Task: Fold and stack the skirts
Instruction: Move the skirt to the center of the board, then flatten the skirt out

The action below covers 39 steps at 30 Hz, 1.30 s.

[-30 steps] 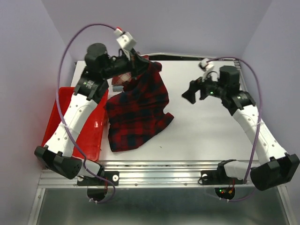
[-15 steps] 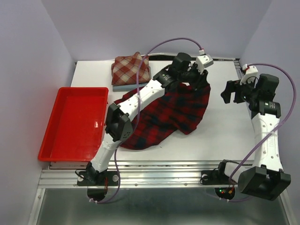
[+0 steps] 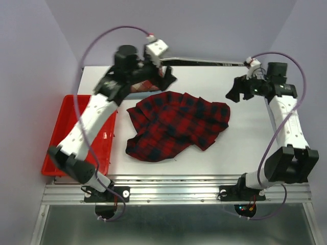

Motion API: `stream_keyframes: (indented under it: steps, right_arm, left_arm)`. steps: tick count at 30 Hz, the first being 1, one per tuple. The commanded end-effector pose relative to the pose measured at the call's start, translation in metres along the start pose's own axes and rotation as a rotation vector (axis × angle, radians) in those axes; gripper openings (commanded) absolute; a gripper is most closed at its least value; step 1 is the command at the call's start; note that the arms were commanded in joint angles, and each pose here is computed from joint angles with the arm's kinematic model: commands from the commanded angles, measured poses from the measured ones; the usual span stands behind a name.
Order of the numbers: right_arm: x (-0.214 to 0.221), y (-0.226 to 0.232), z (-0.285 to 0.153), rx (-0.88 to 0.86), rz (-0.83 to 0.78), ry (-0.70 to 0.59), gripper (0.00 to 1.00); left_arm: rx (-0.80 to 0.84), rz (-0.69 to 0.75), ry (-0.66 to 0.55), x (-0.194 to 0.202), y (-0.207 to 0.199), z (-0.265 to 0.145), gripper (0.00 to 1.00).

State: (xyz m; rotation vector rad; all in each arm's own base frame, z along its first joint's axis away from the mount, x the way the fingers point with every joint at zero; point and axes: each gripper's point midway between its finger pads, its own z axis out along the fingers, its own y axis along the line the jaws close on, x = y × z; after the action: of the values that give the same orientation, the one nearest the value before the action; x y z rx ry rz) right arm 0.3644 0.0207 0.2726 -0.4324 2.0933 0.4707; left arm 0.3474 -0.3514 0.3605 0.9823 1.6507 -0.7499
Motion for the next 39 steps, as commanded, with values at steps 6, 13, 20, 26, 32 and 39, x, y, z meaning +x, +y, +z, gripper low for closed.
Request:
stream_keyframes:
  steps: [6, 13, 20, 26, 32, 39]
  right_arm:
    - [-0.009, 0.132, 0.112, -0.437, -0.115, 0.163, 0.91]
    - [0.003, 0.187, 0.180, -0.592, -0.218, 0.327, 1.00]
    - [0.035, 0.193, 0.234, -0.614, -0.201, 0.416, 1.00]
    - [0.054, 0.206, 0.244, -0.703, -0.151, 0.454, 1.00]
    - [0.055, 0.222, 0.225, -0.796, -0.102, 0.457, 0.71]
    - [0.023, 0.239, 0.182, -0.845, -0.120, 0.378, 0.15]
  left_arm:
    - [0.036, 0.095, 0.289, 0.133, -0.019, -0.149, 0.97]
    - [0.096, 0.039, 0.472, 0.231, -0.021, -0.171, 0.99]
    - [0.104, -0.024, 0.572, 0.266, -0.008, -0.158, 0.98]
    - [0.127, -0.051, 0.572, 0.278, 0.000, -0.141, 0.98]
    - [0.137, -0.139, 0.597, 0.293, 0.010, -0.118, 0.99]
    - [0.104, -0.173, 0.580, 0.290, 0.021, -0.106, 0.85]
